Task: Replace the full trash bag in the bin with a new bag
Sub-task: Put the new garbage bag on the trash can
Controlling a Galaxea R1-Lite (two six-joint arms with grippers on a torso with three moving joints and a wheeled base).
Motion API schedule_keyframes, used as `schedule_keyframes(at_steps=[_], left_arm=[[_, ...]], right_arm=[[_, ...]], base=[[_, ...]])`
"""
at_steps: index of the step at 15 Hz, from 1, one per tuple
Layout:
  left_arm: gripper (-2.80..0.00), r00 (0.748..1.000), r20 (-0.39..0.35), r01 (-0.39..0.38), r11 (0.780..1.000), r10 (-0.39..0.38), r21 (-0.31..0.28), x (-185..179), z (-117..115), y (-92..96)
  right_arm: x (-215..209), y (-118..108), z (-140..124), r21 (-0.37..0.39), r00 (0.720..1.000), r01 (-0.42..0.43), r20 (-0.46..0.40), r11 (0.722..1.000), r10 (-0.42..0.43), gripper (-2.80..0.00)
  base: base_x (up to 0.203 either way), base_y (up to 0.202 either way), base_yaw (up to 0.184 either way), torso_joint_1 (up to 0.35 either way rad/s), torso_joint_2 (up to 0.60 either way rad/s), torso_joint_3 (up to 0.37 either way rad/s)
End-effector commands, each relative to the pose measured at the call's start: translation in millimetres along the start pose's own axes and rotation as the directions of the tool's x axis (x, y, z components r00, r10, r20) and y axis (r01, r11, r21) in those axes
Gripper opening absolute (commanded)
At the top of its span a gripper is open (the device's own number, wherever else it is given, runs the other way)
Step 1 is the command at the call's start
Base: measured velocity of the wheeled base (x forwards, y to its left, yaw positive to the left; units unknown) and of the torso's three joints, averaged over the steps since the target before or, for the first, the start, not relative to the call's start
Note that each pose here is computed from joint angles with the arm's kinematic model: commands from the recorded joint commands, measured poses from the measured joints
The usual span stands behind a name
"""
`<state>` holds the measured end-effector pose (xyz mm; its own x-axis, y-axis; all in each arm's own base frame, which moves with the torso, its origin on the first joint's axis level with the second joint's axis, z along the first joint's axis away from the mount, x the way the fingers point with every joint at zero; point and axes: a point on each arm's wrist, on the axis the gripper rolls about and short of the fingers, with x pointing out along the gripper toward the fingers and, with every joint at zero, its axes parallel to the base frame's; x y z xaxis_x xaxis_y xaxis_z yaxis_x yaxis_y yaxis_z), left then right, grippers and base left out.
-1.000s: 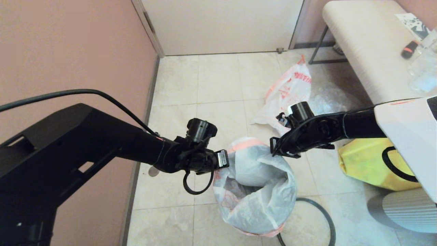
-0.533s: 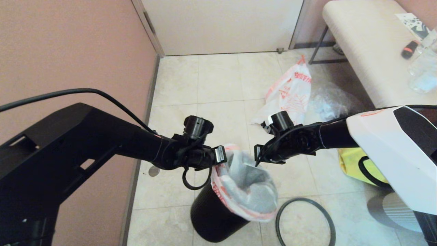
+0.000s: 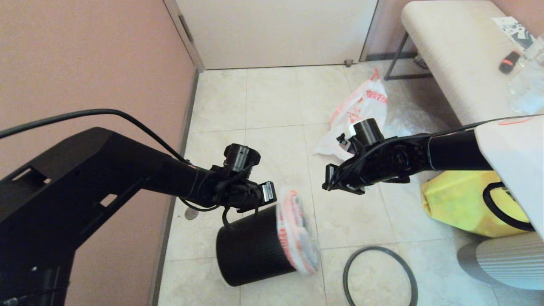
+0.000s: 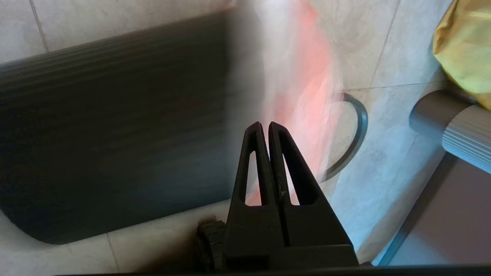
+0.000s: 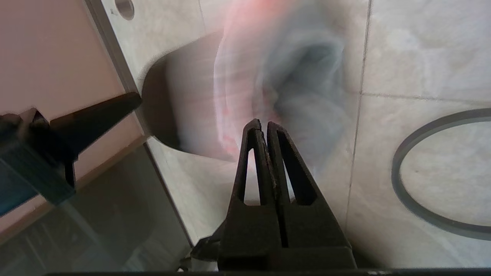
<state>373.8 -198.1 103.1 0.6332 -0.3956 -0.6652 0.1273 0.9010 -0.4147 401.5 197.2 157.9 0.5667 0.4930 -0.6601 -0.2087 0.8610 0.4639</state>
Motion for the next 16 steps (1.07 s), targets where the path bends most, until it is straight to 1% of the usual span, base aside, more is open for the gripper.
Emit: schedule_keyframes(at_steps=[1, 3, 4, 6, 9, 11, 14, 16], left_arm=[[-2.8, 1.0, 0.025, 0.015, 1.0, -0.015, -0.002, -12, 6, -4.0], [-2.8, 0.998, 0.056, 0.039, 0.999, -0.039, 0.001, -30, 12, -10.0], [-2.8, 0.997, 0.057, 0.046, 0.999, -0.046, 0.004, -33, 12, -11.7], [-2.8, 0.998, 0.048, 0.041, 0.999, -0.041, 0.002, -28, 10, -9.8], [-2.8, 0.996, 0.066, 0.053, 0.999, -0.053, 0.006, -37, 14, -13.3], [-2.8, 0.998, 0.054, 0.044, 0.999, -0.044, 0.005, -36, 13, -12.8], [-2.8, 0.999, 0.039, 0.035, 0.999, -0.035, 0.004, -30, 11, -10.9], [-2.8, 0.999, 0.028, 0.028, 1.0, -0.028, 0.008, -24, 9, -12.4]], right_arm=[[-14, -1, 6, 0.007, 1.0, -0.003, 0.026, 1.0, 0.003, -2.8], [-16, -4, 7, 0.015, 1.0, 0.003, 0.029, 1.0, -0.003, -2.8], [-17, -6, 8, 0.018, 1.0, 0.005, 0.03, 1.0, -0.005, -2.8], [-20, -5, 8, 0.019, 0.999, 0.003, 0.033, 1.0, -0.004, -2.8], [-32, 1, 9, 0.009, 0.999, -0.008, 0.049, 1.0, 0.008, -2.8], [-37, 1, 9, 0.012, 0.999, -0.004, 0.047, 1.0, 0.003, -2.8], [-24, -9, 2, 0.027, 1.0, 0.025, 0.005, 0.999, -0.025, -2.8], [-2, -21, -12, 0.042, 0.996, 0.06, -0.062, 0.997, -0.058, -2.8]], base=[[0.0, 0.0, 0.0, 0.0, 0.0, 0.0], [0.0, 0.0, 0.0, 0.0, 0.0, 0.0], [0.0, 0.0, 0.0, 0.0, 0.0, 0.0], [0.0, 0.0, 0.0, 0.0, 0.0, 0.0], [0.0, 0.0, 0.0, 0.0, 0.0, 0.0], [0.0, 0.0, 0.0, 0.0, 0.0, 0.0], [0.0, 0.0, 0.0, 0.0, 0.0, 0.0], [0.0, 0.0, 0.0, 0.0, 0.0, 0.0]])
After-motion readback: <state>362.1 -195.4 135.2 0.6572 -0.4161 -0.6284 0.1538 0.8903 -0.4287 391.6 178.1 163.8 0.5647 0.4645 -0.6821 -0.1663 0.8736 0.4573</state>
